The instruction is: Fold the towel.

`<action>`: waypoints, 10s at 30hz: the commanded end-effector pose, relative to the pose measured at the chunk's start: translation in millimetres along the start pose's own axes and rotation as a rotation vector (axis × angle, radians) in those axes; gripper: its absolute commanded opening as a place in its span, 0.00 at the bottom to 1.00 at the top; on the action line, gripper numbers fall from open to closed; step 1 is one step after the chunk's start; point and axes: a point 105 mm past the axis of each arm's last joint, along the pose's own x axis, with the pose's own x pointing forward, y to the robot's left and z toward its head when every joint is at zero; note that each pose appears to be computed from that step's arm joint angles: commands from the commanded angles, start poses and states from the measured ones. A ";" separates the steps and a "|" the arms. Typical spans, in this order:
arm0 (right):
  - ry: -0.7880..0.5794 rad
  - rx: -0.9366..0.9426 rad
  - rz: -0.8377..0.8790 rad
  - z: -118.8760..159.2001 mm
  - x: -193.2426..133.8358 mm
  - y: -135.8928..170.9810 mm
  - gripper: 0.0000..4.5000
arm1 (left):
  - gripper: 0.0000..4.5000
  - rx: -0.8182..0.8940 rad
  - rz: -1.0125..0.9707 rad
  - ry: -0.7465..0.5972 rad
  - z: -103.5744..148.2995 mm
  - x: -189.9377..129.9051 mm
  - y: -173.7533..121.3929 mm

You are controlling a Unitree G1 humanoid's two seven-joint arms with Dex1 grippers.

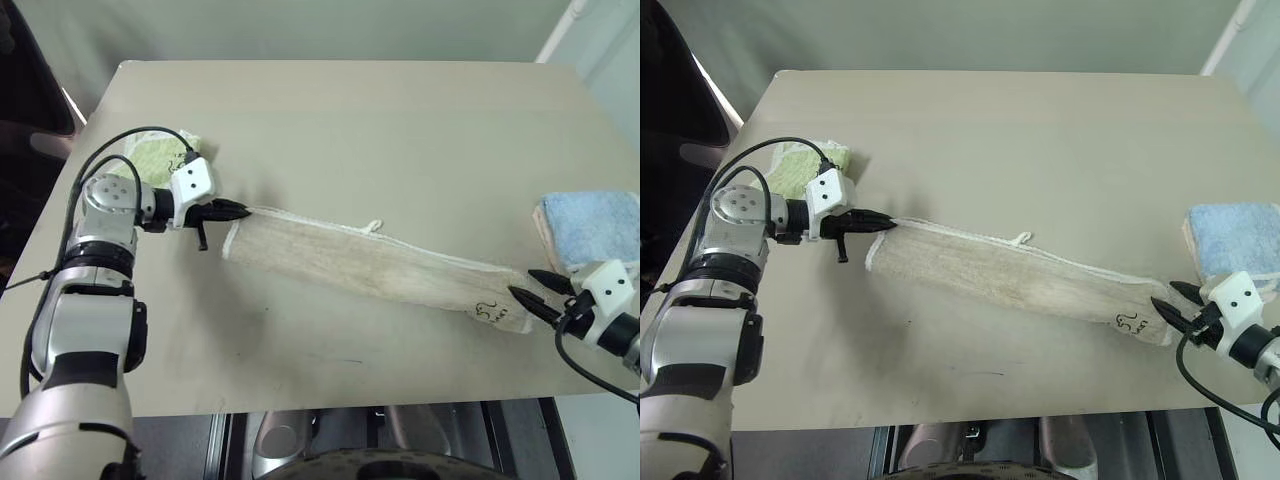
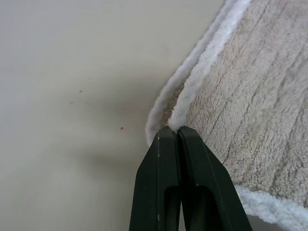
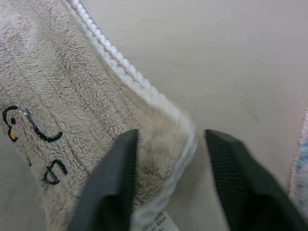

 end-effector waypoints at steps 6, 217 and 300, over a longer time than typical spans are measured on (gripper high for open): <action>-0.065 0.000 -0.026 19.5 -8.0 -4.9 1.00 | 0.00 0.028 0.130 -0.086 16.9 -3.7 18.3; -0.037 0.207 0.485 119.3 40.9 113.0 0.88 | 1.00 -0.060 -0.211 -0.666 141.3 96.3 -116.3; -0.306 0.255 0.082 100.5 30.3 38.2 0.00 | 0.25 -0.319 -0.609 -0.810 213.4 107.9 -141.6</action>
